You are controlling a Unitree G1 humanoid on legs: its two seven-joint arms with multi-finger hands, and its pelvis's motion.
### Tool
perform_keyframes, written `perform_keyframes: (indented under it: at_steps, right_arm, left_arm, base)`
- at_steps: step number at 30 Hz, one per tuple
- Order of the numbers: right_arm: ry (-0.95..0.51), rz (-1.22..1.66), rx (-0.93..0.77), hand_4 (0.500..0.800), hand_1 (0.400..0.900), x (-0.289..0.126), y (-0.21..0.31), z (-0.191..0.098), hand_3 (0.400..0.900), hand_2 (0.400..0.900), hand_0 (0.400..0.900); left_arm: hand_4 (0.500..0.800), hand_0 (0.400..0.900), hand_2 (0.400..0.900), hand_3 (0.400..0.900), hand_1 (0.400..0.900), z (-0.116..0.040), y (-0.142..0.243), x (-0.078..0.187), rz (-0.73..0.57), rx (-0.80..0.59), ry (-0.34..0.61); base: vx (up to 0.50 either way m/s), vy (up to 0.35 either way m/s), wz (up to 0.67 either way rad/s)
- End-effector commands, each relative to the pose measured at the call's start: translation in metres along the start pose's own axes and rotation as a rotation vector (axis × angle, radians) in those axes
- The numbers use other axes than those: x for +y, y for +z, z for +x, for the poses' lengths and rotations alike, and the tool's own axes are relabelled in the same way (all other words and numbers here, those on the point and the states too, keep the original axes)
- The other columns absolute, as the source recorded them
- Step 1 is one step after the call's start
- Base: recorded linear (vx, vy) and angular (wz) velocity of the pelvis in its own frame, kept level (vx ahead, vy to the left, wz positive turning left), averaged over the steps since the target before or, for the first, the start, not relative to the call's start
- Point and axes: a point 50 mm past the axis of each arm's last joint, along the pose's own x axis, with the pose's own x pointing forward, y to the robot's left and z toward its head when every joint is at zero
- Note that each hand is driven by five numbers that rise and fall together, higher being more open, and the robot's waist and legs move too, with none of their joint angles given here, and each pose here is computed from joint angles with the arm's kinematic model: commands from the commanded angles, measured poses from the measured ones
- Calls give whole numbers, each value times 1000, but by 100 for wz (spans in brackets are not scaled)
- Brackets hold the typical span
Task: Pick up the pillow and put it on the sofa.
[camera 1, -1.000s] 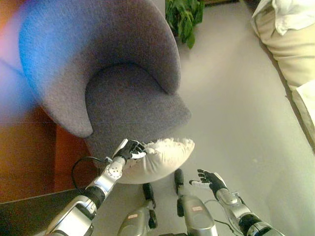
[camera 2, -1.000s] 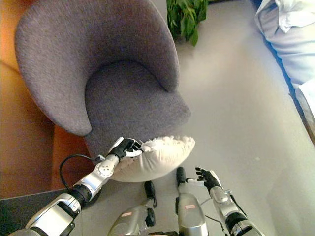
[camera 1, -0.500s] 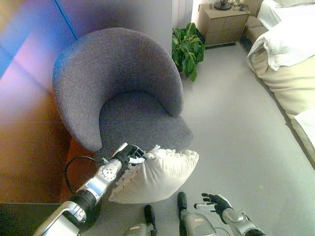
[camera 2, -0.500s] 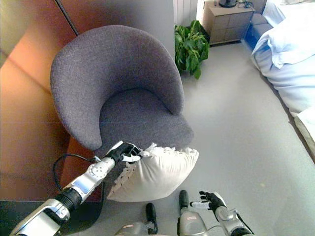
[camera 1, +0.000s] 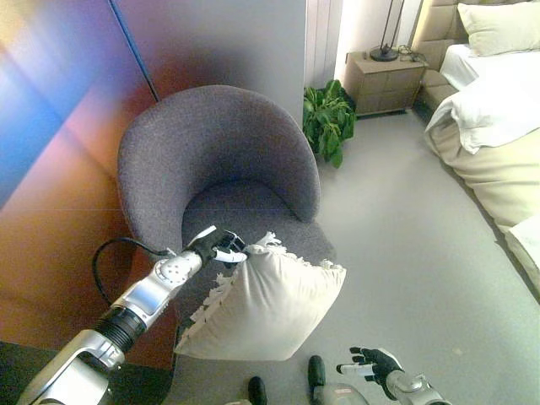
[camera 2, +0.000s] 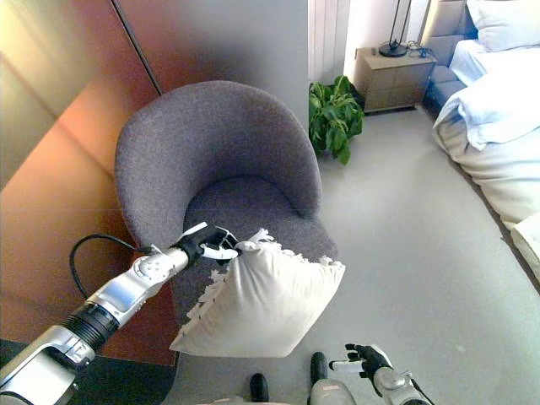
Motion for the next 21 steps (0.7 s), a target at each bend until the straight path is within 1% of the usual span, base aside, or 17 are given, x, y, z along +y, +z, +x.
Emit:
perform_keyframes:
  at_steps: [1, 2, 5, 7, 9, 10, 14, 16, 17, 19, 21]
  right_arm:
    - [5, -26, 62, 800, 900, -2, -20, -4, 900, 900, 900]
    - [7, -26, 69, 800, 900, -2, -23, -4, 900, 900, 900]
    - [13, -26, 87, 800, 900, 0, -29, -5, 900, 900, 900]
    - [17, -25, 96, 800, 900, 1, -30, -5, 900, 900, 900]
    - [20, -22, 110, 800, 900, 1, -33, -6, 900, 900, 900]
    - [21, -21, 113, 800, 900, 1, -33, -6, 900, 900, 900]
    - [21, -16, 134, 800, 900, 1, -40, -7, 900, 900, 900]
    - [22, -12, 140, 800, 900, 2, -42, -8, 900, 900, 900]
    - [22, -11, 152, 800, 900, 2, -45, -9, 900, 900, 900]
    - [22, -8, 162, 800, 900, 3, -48, -9, 900, 900, 900]
    - [19, -3, 175, 800, 900, 3, -53, -11, 900, 900, 900]
  left_arm:
    - [500, 400, 400, 400, 400, -32, 141, 88, -105, -489, 254]
    - [500, 400, 400, 400, 400, -34, 143, 97, -147, -497, 281]
    - [500, 400, 400, 400, 400, -41, 142, 119, -175, -479, 347]
    - [500, 400, 400, 400, 400, -44, 142, 132, -142, -462, 384]
    - [500, 400, 400, 400, 400, -53, 145, 149, -105, -447, 435]
    - [500, 400, 400, 400, 400, -55, 146, 154, -103, -448, 445]
    - [500, 400, 400, 400, 400, -76, 156, 183, -89, -440, 549]
    - [500, 400, 400, 400, 400, -81, 159, 190, -87, -435, 575]
    - [500, 400, 400, 400, 400, -86, 160, 196, -101, -426, 605]
    - [500, 400, 400, 400, 400, -90, 160, 202, -111, -412, 634]
    - [500, 400, 400, 400, 400, -96, 160, 211, -147, -400, 682]
  base:
    - [65, 5, 2]
    - [67, 5, 1]
    - [76, 1, 1]
    - [77, -10, 3]
    - [88, -15, 3]
    - [84, -9, 2]
    - [72, -4, 2]
    - [59, -9, 3]
    - [64, -6, 5]
    - [66, -4, 5]
    - [68, -3, 6]
